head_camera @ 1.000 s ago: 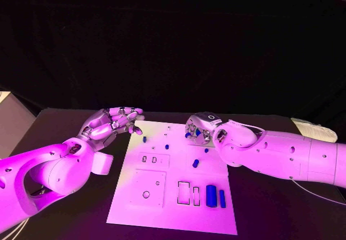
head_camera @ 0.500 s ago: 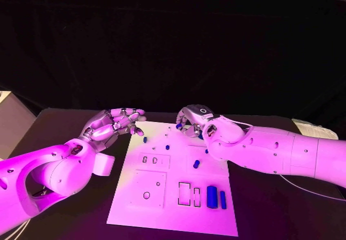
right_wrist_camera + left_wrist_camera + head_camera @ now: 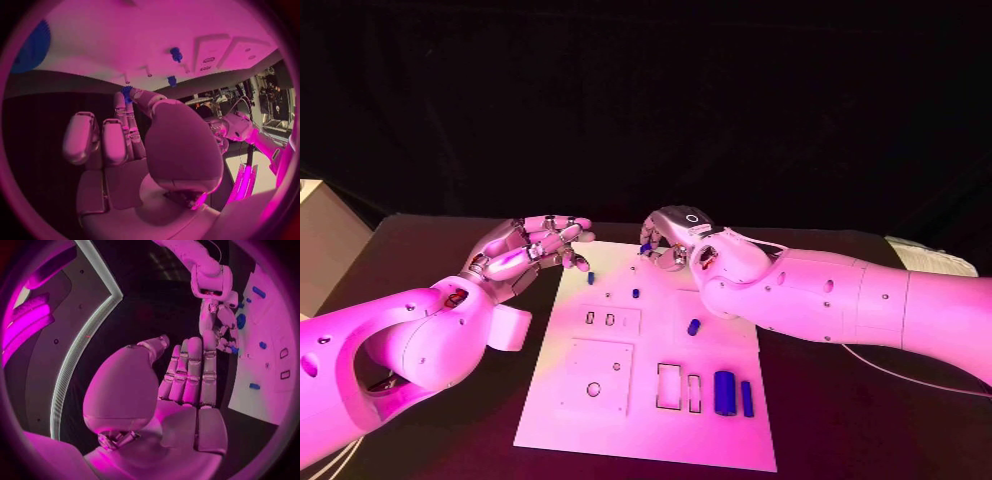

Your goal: Assemble the parts on the task board

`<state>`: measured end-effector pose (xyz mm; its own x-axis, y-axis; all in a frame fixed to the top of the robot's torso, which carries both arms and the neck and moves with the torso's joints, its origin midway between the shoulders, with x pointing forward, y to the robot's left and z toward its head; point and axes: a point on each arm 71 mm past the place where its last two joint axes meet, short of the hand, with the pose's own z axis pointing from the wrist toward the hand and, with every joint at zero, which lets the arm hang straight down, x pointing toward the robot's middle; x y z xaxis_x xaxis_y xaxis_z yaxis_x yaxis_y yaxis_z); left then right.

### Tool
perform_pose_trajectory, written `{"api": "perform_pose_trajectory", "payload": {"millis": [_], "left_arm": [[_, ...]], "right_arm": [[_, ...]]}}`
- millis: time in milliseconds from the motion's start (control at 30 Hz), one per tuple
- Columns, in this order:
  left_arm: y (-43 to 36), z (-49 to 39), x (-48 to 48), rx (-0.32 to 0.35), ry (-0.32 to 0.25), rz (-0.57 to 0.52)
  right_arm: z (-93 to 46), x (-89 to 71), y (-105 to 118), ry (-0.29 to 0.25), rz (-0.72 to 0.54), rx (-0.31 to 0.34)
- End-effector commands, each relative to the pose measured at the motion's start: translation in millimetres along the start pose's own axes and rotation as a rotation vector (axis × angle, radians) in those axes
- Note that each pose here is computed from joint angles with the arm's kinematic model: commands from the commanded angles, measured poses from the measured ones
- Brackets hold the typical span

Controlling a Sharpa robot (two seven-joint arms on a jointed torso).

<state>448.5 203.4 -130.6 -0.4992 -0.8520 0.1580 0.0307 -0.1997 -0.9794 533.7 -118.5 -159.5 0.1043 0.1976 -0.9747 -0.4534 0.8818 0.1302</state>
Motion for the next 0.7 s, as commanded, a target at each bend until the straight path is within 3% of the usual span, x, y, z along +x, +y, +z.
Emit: {"api": "perform_pose_trajectory", "payload": {"millis": [33, 700], "left_arm": [[-1.1, 0.9, 2.8, 0.005, 0.021, -0.013], [-1.8, 0.8, 4.1, 0.003, 0.025, -0.014]], "right_arm": [[2.1, 2.4, 1.6, 0.015, -0.007, 0.000], [9.5, 9.5, 3.5, 0.053, -0.027, 0.015]]}}
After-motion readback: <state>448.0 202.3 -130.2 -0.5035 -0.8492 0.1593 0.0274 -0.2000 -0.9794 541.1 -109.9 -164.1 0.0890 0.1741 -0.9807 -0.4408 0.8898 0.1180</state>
